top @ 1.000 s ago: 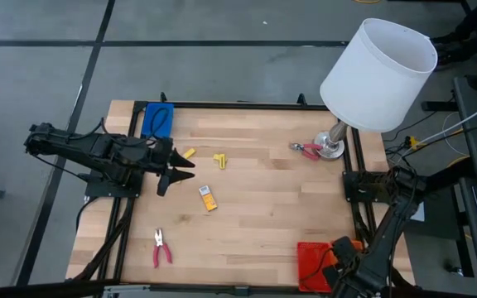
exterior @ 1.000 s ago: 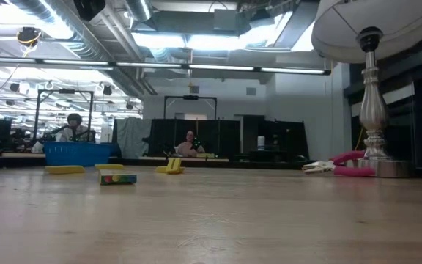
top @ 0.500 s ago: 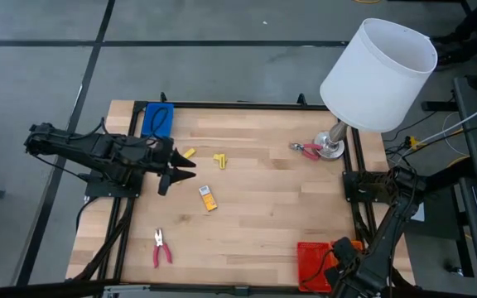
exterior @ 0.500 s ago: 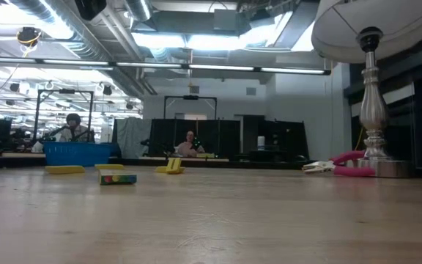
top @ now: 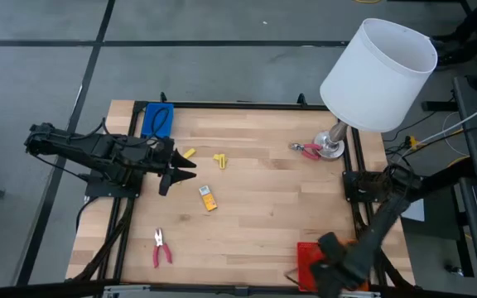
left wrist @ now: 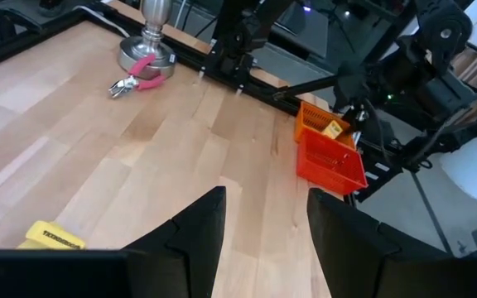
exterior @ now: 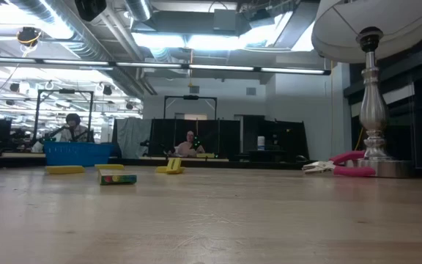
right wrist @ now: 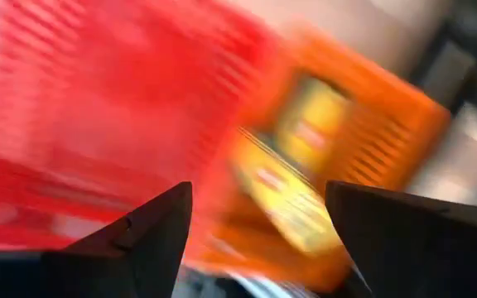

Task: Pick & Place School Supplies
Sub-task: Put the yellow crayon box into the orange bin

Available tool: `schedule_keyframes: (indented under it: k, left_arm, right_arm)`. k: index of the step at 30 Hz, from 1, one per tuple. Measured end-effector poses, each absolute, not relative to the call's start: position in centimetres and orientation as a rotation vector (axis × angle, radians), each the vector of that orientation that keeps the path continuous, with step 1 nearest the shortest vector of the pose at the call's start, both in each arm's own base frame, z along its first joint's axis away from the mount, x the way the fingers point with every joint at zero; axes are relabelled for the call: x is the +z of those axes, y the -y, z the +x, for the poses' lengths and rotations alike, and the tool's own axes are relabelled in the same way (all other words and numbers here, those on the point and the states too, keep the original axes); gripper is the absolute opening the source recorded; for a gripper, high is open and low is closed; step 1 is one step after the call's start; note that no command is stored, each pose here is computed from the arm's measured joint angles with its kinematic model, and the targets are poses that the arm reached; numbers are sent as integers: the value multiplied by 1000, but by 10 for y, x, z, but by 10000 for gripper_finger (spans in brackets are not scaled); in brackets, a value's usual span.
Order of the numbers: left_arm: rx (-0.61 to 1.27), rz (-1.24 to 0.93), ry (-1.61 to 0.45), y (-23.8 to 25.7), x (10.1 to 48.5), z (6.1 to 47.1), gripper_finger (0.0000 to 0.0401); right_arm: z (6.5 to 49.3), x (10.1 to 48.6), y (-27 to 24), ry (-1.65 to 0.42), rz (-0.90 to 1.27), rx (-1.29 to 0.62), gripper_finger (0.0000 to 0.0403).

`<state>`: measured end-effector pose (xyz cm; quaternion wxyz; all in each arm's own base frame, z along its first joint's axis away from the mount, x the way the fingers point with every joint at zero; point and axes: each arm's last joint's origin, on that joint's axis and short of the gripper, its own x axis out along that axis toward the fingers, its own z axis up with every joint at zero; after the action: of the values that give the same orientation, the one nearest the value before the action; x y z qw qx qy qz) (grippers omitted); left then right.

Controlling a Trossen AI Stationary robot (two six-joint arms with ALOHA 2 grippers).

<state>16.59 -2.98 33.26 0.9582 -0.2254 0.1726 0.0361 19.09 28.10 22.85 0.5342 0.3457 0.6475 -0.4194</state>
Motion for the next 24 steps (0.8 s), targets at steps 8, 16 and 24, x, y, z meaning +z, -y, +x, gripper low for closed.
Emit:
schedule_keyframes:
  k: [8,16,24]
  left_arm:
    - [139,-428,-453,28,322,162,169]
    - [231,-461,-727,28,300,141,169]
    - [233,-484,-758,31,301,113,169]
  right_arm:
    - [302,231,-217,-1054,899,-726,254]
    - [384,245,-126,-839,867,-490,229]
    - [410,244,-87,-756,888,-419,226]
